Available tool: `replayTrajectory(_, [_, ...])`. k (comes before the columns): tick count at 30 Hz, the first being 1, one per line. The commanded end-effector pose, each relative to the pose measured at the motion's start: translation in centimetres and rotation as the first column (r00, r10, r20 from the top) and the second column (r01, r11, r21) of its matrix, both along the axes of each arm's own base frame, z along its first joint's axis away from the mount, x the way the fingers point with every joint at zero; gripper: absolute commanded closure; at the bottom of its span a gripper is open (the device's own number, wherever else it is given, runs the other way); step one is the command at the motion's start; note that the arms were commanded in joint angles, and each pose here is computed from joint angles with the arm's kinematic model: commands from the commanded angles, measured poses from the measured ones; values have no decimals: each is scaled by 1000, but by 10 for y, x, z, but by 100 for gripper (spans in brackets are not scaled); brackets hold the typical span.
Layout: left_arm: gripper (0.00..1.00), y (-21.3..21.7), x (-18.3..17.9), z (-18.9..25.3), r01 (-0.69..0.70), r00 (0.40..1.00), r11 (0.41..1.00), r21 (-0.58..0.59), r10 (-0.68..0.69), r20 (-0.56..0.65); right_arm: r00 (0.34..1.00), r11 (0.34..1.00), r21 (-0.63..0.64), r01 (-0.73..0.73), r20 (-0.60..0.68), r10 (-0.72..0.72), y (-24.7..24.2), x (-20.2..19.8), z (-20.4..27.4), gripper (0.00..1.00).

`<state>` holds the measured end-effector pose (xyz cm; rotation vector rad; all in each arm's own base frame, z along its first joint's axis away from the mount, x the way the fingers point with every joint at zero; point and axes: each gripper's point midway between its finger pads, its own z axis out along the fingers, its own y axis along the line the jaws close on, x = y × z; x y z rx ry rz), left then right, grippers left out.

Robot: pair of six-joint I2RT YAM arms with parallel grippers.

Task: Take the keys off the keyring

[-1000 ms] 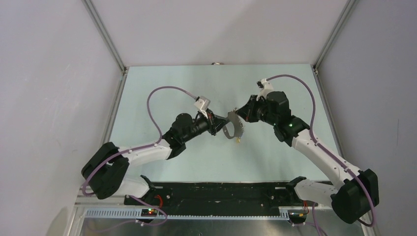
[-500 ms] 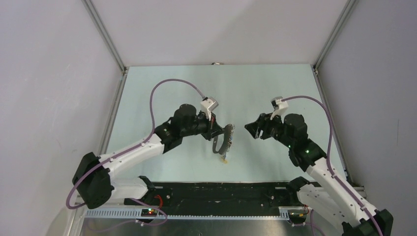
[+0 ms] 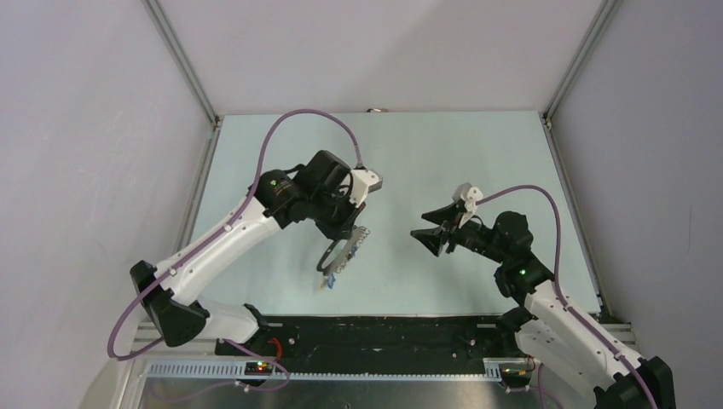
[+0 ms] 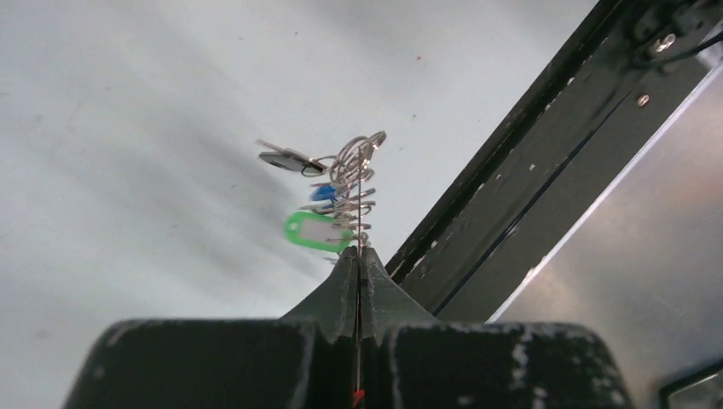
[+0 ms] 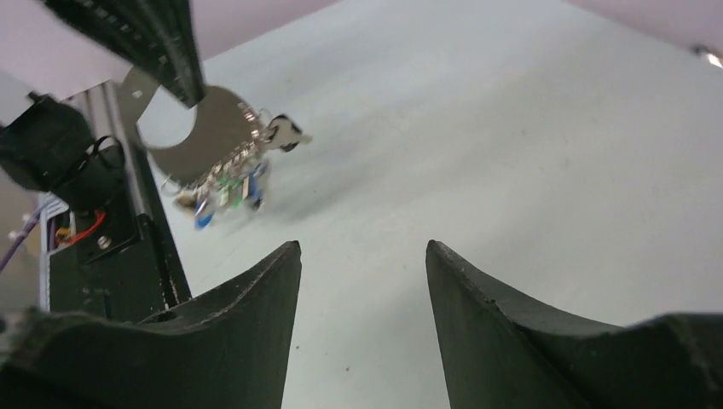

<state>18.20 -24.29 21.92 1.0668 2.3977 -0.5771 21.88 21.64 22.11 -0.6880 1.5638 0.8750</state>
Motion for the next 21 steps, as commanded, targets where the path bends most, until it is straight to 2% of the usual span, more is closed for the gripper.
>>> replayTrajectory(1, [100, 29, -15, 14, 128, 989, 969, 212, -139, 39, 924, 967, -29, -252, 292, 249, 26, -23, 36, 40])
replayTrajectory(3, [100, 27, -20, 16, 188, 978, 953, 237, -203, 43, 891, 945, -56, -323, 317, 324, 36, -34, 32, 40])
replayTrajectory(7, [100, 18, -33, 22, 308, 940, 914, 264, -335, 62, 862, 925, -90, -368, 339, 376, 45, -40, 26, 40])
replayTrajectory(9, [100, 20, -35, 23, 357, 911, 876, 323, -403, 85, 863, 928, -97, -361, 343, 371, 46, -38, 25, 40])
replayTrajectory(10, [100, 26, -27, 25, 349, 889, 841, 413, -436, 137, 865, 931, -99, -350, 347, 362, 45, -36, 25, 40])
replayTrajectory(12, [100, 36, 0, 37, 245, 860, 797, 552, -442, 255, 874, 942, -98, -322, 352, 336, 44, -32, 26, 40])
replayTrajectory(15, [100, 39, 33, 70, 91, 799, 788, 609, -422, 428, 894, 964, -94, -249, 360, 266, 38, -21, 29, 41])
replayTrajectory(17, [100, 42, 48, 94, -1, 725, 782, 623, -429, 540, 899, 972, -94, -214, 370, 234, 35, -17, 31, 41])
replayTrajectory(18, [100, 40, 54, 109, -47, 663, 768, 639, -454, 595, 898, 974, -93, -205, 377, 225, 34, -17, 34, 41])
replayTrajectory(21, [100, 42, 55, 131, -73, 549, 761, 645, -509, 663, 900, 981, -85, -174, 390, 193, 30, -13, 38, 41])
